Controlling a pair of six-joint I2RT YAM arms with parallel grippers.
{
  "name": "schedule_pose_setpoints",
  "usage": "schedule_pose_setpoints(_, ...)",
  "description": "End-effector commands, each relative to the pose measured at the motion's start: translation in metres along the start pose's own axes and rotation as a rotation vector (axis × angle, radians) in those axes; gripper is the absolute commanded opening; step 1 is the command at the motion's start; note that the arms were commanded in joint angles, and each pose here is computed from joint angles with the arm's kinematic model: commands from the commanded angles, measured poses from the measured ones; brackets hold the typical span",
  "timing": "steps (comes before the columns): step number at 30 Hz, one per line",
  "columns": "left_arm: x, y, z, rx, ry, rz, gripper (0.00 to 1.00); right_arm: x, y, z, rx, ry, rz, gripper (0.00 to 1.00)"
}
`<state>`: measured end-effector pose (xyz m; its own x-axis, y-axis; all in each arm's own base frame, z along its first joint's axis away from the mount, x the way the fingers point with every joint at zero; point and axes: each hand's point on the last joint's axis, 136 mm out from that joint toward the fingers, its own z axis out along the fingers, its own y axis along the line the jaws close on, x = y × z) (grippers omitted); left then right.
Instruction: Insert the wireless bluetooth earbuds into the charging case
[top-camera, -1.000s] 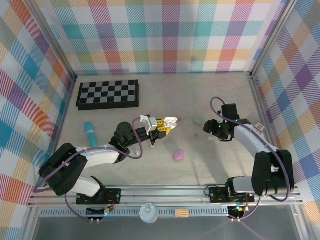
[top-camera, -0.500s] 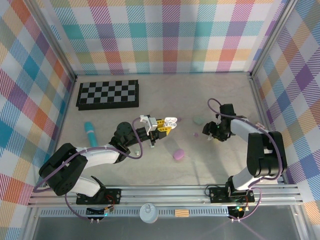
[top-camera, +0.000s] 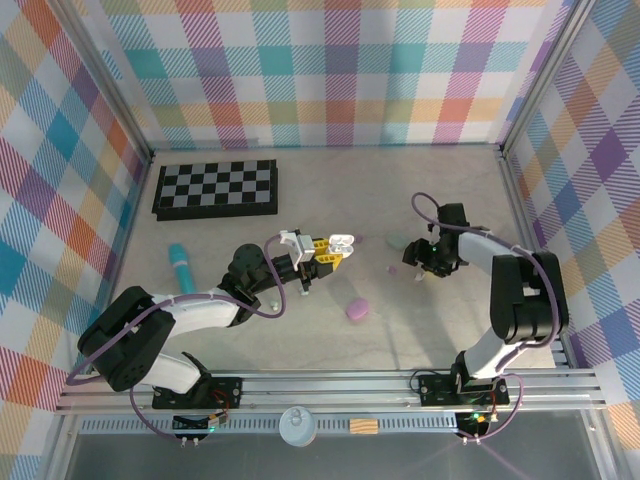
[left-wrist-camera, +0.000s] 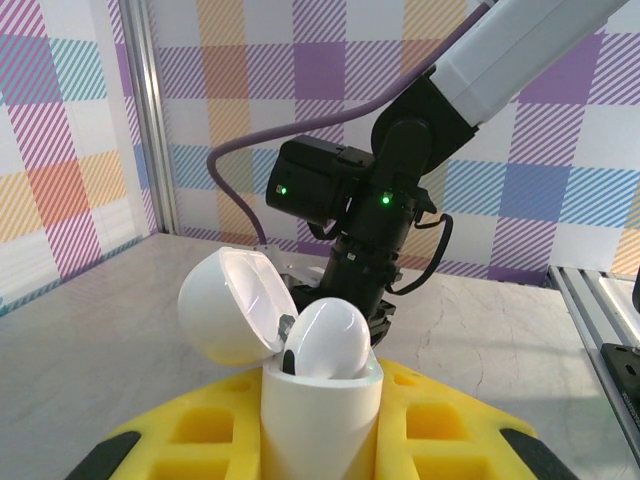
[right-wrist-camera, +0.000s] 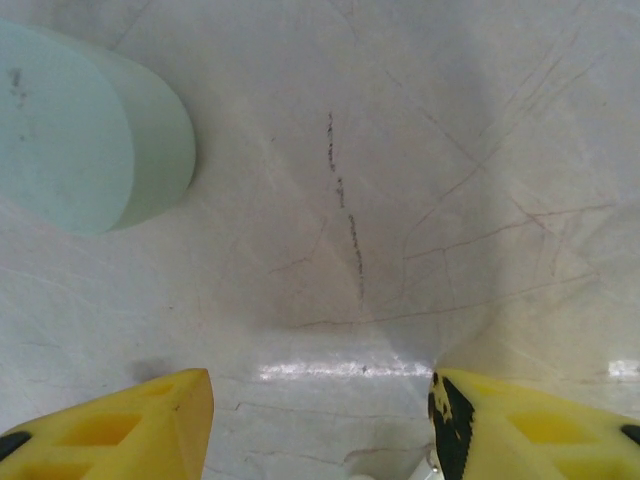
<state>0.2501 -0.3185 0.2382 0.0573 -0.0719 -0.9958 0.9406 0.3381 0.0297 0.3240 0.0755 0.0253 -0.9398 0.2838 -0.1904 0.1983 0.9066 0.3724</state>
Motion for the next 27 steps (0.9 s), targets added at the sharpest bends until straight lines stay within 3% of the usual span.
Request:
schedule_pose_setpoints(1, -0.019, -0.003, -0.003, 0.017, -0.064, 0.05, 0.0, 0.006, 0.007, -0.001, -0.04, 0.031, -0.007, 0.6)
schedule_pose_setpoints(9, -0.016, -0.002, -0.004, 0.009, -0.057, 0.051, 0.0, 0.045, 0.015, -0.016, -0.119, 0.108, 0.063, 0.58)
schedule_pose_setpoints(18, -0.018, -0.001, -0.002, 0.014, -0.068, 0.051, 0.0, 0.083, 0.004, -0.024, -0.083, 0.181, 0.143, 0.56)
schedule_pose_setpoints(24, -0.019, -0.002, -0.003, 0.016, -0.068, 0.053, 0.0, 0.05, 0.008, -0.048, -0.055, 0.014, 0.066, 0.57)
schedule_pose_setpoints(27, -0.019, -0.002, -0.003, 0.015, -0.068, 0.053, 0.0, 0.028, 0.009, -0.047, -0.033, -0.013, 0.041, 0.57)
